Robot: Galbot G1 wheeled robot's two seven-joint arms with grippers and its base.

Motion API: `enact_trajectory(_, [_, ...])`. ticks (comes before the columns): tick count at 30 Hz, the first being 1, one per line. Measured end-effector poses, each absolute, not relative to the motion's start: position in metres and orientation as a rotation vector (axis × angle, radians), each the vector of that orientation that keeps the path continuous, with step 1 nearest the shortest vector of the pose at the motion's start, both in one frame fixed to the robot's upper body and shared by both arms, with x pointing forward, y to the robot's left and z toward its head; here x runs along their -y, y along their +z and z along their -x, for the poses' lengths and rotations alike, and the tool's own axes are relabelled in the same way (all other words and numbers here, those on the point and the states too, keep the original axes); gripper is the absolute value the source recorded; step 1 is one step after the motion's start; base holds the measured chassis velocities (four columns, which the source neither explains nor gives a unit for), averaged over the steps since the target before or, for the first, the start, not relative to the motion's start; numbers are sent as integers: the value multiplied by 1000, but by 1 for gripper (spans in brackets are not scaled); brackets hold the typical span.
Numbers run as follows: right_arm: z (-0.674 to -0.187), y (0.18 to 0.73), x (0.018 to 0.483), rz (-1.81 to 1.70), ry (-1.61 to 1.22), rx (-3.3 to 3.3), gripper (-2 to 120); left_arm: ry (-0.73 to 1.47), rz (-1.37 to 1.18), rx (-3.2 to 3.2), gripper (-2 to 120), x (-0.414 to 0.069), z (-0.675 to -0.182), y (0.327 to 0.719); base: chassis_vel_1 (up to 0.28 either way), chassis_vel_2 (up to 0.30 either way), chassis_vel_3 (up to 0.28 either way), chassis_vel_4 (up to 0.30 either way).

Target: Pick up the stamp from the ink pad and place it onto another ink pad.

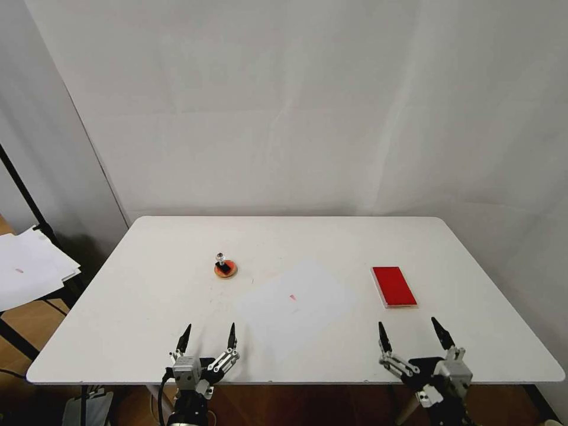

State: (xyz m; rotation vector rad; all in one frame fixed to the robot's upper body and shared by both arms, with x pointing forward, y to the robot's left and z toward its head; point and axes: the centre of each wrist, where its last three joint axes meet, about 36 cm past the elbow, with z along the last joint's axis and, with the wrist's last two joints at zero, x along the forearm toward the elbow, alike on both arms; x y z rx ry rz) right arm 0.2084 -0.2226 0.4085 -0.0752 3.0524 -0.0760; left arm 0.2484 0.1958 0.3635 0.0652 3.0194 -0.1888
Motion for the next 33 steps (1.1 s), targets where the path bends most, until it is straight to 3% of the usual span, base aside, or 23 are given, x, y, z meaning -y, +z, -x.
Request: enact_trajectory(33, [-248,384,221,59,61,-3108,100,-189,-65,-3019,102,-196,-248,363,0,0,0,0])
